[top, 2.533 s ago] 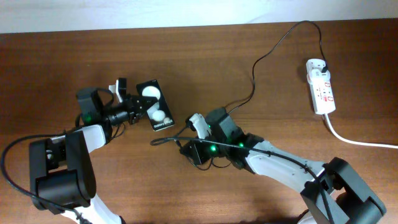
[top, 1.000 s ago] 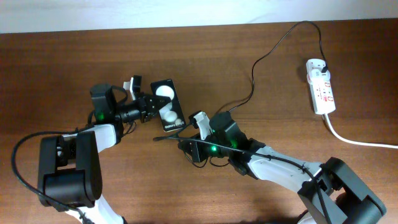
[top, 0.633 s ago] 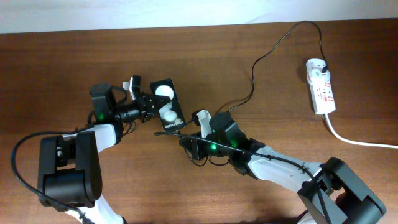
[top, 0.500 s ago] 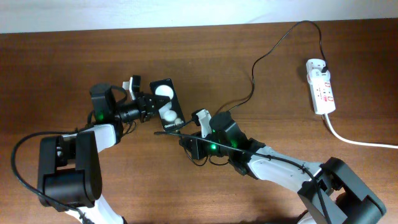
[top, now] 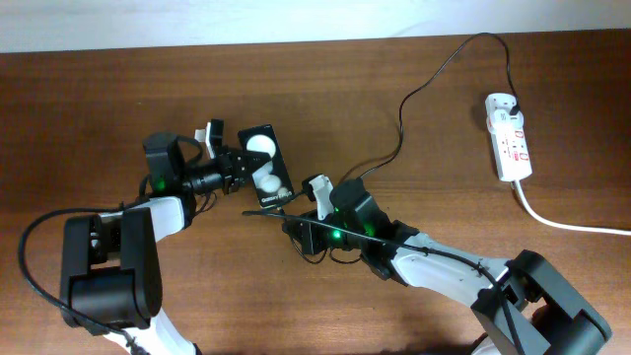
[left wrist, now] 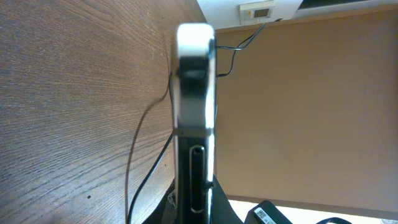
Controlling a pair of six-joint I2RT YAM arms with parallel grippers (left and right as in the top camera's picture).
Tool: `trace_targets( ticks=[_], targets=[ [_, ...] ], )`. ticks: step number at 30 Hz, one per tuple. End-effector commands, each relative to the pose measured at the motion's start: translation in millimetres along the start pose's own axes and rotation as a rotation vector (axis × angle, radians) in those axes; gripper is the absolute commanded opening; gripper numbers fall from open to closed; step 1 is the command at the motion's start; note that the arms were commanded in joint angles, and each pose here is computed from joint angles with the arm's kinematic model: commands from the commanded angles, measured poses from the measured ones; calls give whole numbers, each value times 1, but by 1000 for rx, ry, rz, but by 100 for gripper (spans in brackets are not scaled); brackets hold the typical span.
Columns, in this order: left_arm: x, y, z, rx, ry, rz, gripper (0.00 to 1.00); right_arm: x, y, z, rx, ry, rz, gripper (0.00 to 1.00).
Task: Plug charger to phone and switch on socket
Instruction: 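Align the USB-C plug under the phone port held by the left gripper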
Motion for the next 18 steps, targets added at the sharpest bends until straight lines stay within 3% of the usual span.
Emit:
trace_targets(
  ticks=[1,18],
  targets=[
    [-9,-1,1,14,20,27,0,4,-1,-1,-11,-13,-5,4],
    [-9,-1,1,14,20,28,0,5,0,-5,-54,-25,9,5]
  ],
)
Point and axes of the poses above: each gripper's point midway between its finger pads, its own y axis out along the fingers, its own x axis along the line the jaws close on, z = x × y, the point moved 7 cm from there along -y, back along the fingers, and after that the axes turned 10 degrees about y, right-handed, at the moved point
